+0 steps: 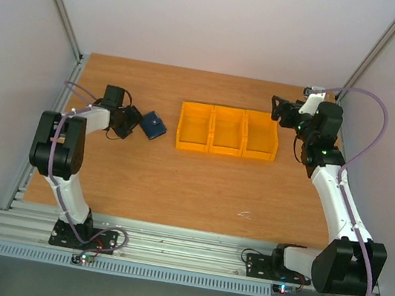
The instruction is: Take the credit cards out of the card holder
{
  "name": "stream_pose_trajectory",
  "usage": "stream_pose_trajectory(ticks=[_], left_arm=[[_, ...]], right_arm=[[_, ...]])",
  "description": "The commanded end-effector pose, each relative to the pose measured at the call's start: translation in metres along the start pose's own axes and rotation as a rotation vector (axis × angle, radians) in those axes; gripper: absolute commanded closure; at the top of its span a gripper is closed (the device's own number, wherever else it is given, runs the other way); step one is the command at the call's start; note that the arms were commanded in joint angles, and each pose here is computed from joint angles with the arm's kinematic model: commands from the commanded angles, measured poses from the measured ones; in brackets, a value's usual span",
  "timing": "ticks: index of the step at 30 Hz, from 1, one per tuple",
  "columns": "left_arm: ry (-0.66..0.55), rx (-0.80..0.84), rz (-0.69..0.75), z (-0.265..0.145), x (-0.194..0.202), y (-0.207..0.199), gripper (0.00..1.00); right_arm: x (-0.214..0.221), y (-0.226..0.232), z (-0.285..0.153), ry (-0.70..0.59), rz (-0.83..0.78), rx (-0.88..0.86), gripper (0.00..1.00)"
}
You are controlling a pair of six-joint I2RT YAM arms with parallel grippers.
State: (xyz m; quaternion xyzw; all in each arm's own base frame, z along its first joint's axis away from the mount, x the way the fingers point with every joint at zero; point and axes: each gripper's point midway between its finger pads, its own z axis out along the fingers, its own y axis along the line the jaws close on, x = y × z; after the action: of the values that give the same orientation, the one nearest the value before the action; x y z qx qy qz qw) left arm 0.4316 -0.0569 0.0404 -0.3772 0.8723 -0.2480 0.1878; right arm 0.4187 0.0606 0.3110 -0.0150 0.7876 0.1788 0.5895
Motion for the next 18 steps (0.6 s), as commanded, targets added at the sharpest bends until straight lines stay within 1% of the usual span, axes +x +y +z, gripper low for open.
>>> stream_pose_trajectory(ticks=[1,5,9,11,14,18], left_arm=[[0.008,-0.006,-0.050,0.012,0.000,-0.010,0.37],[0.047,-0.022,-0.070,0.023,0.011,-0.005,0.39],[0.027,-0.046,-0.072,0.030,0.009,0.002,0.46],[0.025,-0.050,-0.052,0.034,0.007,0.003,0.52],[0.032,-0.051,-0.023,0.039,0.007,0.003,0.68],[0.055,0.000,-0.016,0.044,0.010,-0.005,0.78]], right_arm=[[-0.023,0.024,-0.007,-0.031,-0.044,-0.084,0.11],[-0.035,0.032,-0.005,-0.046,-0.063,-0.116,0.11],[-0.043,0.036,0.000,-0.040,-0.067,-0.137,0.11],[-0.043,0.037,0.002,-0.027,-0.063,-0.144,0.11],[-0.041,0.041,0.003,-0.013,-0.061,-0.157,0.11],[-0.040,0.044,-0.001,-0.005,-0.070,-0.162,0.11]])
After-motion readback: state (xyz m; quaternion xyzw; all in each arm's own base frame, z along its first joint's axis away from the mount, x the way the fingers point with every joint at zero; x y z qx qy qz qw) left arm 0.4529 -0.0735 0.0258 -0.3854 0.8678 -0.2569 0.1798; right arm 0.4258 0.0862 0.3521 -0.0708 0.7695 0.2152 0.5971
